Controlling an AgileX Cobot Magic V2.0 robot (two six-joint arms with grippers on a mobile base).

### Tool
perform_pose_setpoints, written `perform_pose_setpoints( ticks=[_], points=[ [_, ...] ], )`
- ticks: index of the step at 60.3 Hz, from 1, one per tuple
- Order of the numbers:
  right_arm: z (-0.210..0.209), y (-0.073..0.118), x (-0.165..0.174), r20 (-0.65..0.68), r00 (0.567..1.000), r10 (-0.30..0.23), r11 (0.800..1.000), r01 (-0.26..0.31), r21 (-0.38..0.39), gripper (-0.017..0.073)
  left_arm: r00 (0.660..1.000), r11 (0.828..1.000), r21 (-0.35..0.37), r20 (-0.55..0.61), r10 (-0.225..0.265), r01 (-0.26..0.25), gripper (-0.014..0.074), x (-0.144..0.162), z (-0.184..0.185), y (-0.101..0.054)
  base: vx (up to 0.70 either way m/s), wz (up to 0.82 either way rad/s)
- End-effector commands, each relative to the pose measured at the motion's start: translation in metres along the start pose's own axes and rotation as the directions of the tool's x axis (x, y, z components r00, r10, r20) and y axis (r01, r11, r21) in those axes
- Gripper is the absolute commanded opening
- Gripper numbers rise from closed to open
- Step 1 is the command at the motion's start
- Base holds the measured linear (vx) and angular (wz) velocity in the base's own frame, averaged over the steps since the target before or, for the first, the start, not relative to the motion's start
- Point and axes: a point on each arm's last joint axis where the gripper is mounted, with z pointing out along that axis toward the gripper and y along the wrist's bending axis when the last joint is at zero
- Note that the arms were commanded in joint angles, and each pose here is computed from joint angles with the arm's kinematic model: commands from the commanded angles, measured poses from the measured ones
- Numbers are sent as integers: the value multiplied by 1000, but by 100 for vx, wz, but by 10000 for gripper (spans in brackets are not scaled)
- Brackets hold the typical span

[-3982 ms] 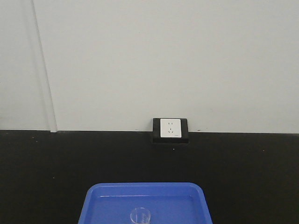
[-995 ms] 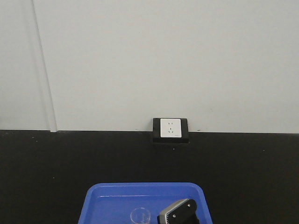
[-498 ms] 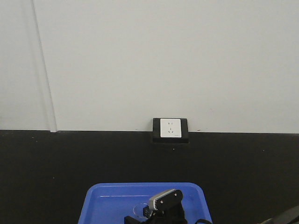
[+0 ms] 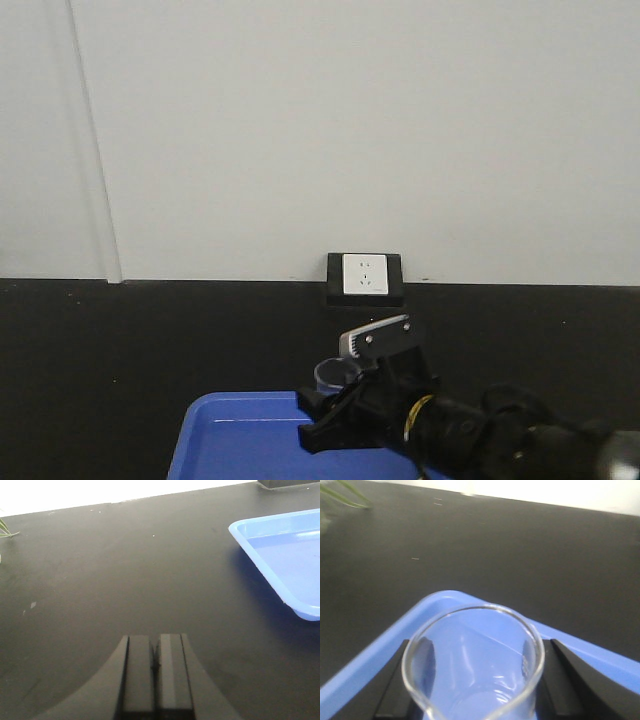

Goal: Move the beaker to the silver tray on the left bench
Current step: 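Lift the beaker out of the blue tray with the right gripper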

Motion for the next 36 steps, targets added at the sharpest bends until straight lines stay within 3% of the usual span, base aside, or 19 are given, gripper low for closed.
perform_pose_setpoints(
  ticks=[1,9,15,36],
  points=[
    [-54,2,-43,9,1000,-10,995,9,99,-14,998,1000,7,63,-2,2,1,-1,2,-1,0,0],
    [-115,-3,-57,-117,993,-17,967,46,252,-13,998,1000,7,63,-2,2,1,-1,2,-1,0,0],
    [-156,-2,-65,-146,988,-51,949,93,301,-11,998,1000,7,63,-2,2,1,-1,2,-1,0,0],
    [-269,8,-81,54,998,-23,940,3,340,-11,998,1000,7,63,-2,2,1,-1,2,-1,0,0]
  ],
)
